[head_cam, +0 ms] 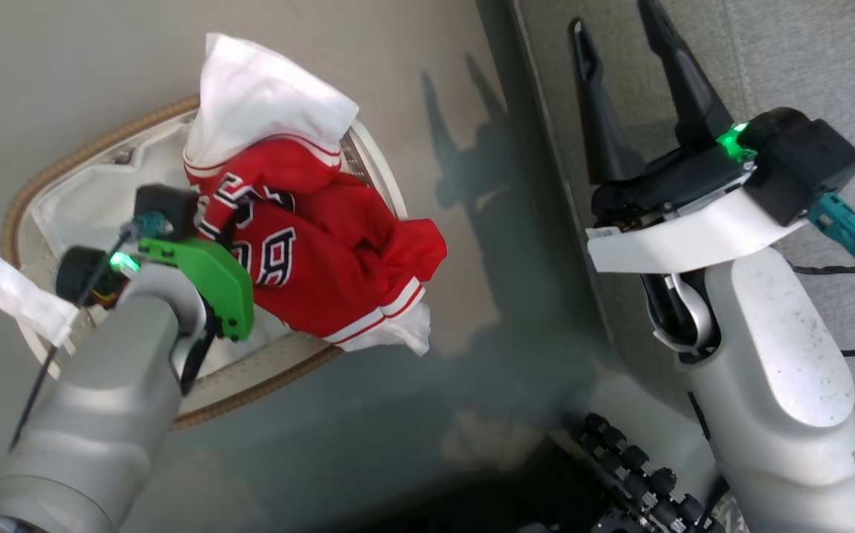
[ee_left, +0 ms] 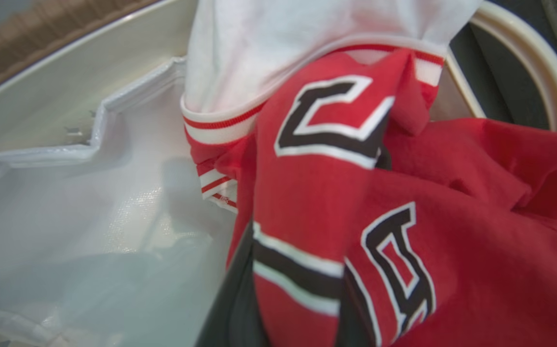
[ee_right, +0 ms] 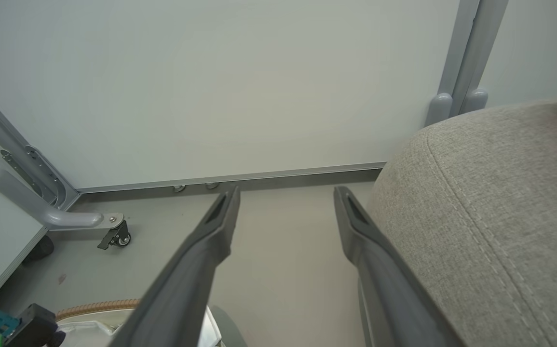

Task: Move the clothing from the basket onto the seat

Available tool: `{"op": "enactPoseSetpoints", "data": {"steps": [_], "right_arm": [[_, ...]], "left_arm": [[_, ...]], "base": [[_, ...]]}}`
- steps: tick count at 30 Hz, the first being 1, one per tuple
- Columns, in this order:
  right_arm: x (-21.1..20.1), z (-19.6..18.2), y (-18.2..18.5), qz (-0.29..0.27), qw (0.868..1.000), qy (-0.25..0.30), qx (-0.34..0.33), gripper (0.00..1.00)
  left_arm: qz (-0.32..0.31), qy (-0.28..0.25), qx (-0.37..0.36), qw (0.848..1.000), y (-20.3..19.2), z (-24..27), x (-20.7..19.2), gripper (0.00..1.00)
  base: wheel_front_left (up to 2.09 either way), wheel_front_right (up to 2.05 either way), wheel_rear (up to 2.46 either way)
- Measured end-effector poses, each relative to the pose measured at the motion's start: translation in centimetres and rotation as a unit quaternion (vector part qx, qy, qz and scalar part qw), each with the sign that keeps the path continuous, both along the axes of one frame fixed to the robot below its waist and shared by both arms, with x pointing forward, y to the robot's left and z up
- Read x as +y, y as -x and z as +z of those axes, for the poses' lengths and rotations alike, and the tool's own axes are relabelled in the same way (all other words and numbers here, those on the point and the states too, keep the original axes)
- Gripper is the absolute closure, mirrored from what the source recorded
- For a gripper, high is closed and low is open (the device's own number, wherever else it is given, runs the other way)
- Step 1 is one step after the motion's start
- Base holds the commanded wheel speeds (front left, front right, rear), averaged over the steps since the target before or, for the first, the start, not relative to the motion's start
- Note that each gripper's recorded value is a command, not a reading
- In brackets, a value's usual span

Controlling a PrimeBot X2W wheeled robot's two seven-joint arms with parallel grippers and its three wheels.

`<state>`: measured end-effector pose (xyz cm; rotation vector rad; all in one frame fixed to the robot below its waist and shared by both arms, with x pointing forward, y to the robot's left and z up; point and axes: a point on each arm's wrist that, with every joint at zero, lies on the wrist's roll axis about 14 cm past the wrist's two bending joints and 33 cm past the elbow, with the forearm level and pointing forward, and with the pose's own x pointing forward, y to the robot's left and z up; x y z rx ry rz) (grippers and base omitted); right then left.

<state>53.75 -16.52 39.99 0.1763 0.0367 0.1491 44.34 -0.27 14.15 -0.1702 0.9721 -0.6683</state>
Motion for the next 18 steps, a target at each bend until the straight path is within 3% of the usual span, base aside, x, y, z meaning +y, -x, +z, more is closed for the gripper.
{"op": "enactPoseSetpoints", "data": {"steps": [12,18], "right_arm": [[0.2,2.8,2.6,-0.002,1.000,0.010,0.003,0.00],[0.3,4.3,4.9,-0.005,1.000,0.008,0.005,0.00]], "left_arm": [[0.013,0.024,-0.034,0.999,2.7,6.1,-0.8,1.00],[0.046,0.044,-0.087,0.994,1.5,11.2,-0.5,1.00]], "base": [[0.00,0.00,0.00],[0.00,0.00,0.00]]}}
